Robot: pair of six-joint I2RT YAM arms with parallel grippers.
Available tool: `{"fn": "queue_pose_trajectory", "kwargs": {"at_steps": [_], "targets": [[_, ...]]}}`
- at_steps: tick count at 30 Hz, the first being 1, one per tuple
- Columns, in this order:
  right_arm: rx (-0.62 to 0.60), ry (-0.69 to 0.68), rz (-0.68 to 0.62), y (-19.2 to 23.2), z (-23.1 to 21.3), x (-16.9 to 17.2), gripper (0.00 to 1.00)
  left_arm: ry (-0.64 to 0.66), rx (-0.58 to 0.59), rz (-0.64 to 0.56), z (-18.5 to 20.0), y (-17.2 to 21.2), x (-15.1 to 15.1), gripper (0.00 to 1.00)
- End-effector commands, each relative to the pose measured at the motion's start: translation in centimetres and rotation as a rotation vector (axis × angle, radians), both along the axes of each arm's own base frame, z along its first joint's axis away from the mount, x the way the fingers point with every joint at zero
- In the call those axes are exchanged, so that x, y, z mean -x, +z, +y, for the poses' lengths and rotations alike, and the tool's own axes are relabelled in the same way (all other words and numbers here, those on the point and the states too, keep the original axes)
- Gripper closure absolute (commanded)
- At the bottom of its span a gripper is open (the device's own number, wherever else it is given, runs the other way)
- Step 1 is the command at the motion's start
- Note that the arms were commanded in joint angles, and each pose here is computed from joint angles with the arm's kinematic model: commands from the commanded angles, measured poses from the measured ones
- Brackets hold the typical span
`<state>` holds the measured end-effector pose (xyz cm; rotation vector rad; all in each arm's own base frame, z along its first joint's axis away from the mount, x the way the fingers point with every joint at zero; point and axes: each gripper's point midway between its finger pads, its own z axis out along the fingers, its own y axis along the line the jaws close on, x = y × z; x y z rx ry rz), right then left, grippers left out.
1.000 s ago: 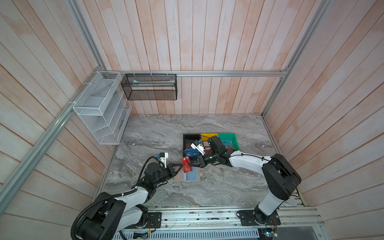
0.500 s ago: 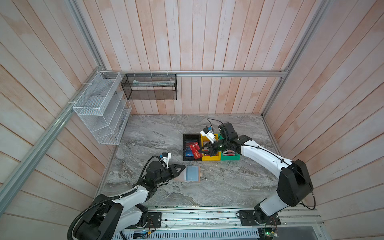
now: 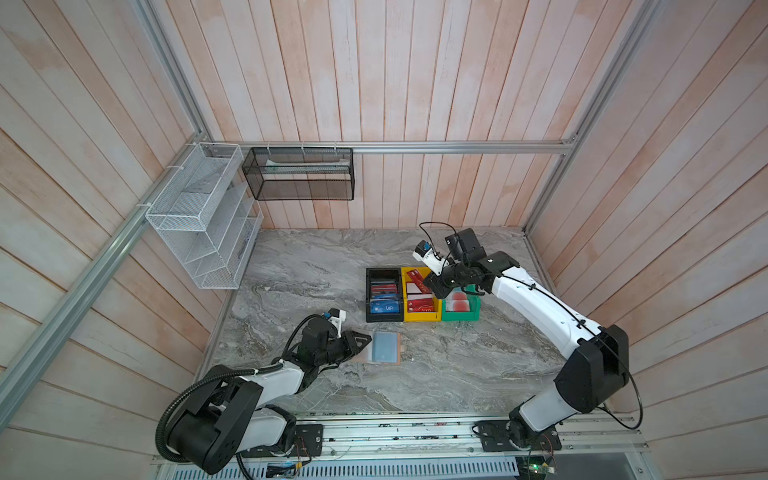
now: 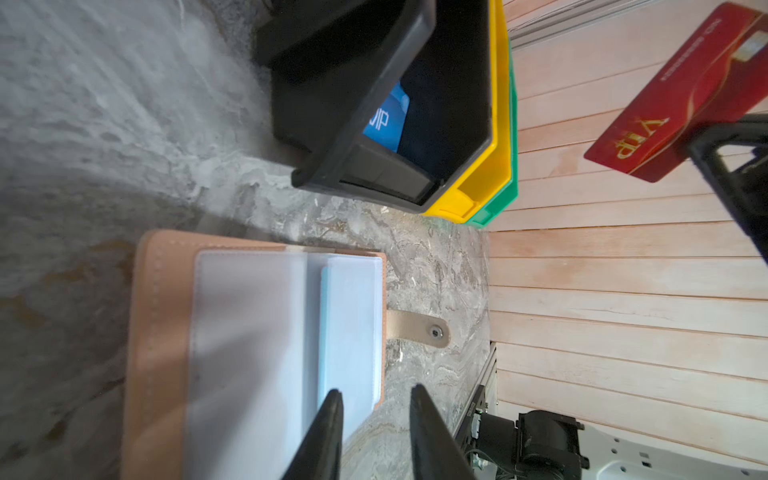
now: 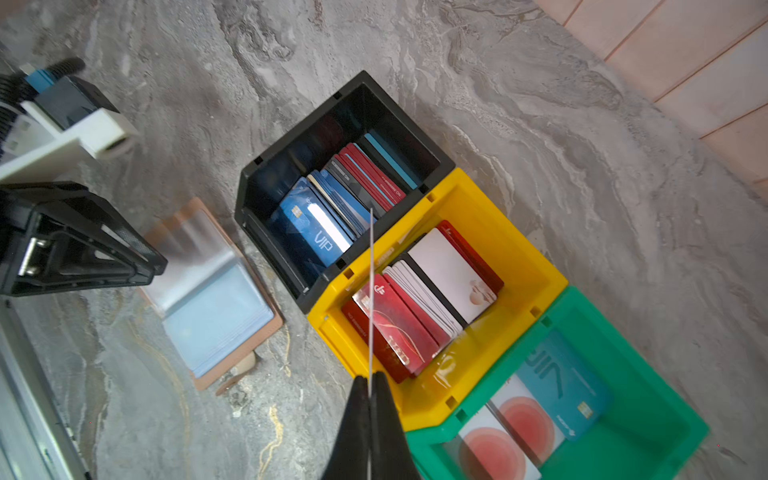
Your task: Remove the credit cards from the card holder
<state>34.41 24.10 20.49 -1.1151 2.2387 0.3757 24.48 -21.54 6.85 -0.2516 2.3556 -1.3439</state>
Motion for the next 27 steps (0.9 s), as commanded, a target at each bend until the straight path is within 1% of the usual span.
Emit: {"fn": "queue_pose_trajectory", "kwargs": {"at_steps": [1, 3, 7, 17, 23, 27], "targets": [[0.159, 0.048, -0.101, -0.5, -2.1, -0.3, 1.00, -0.010, -0.008, -0.034, -0.3, 0.5, -0.7, 0.69], [0.216, 0.068, -0.135, -1.0, -2.9, -0.4, 1.00, -0.009, -0.011, -0.036, -0.3, 0.5, -0.8, 0.69], [0.249, 0.114, -0.177, -1.5, -3.3, -0.2, 1.00, -0.007, -0.021, -0.031, -0.3, 0.3, -0.9, 0.69], [0.309, 0.220, -0.113, -6.1, -1.8, 0.8, 1.00, -0.006, -0.032, -0.006, -0.2, -0.5, -0.7, 0.69], [0.378, 0.229, -0.060, -8.6, -1.9, 0.8, 1.00, -0.010, -0.036, -0.004, -0.3, -0.7, -0.9, 0.69], [0.402, 0.230, -0.047, -9.6, -2.1, 0.7, 1.00, -0.013, -0.040, 0.001, -0.4, -0.9, -0.9, 0.69]]}}
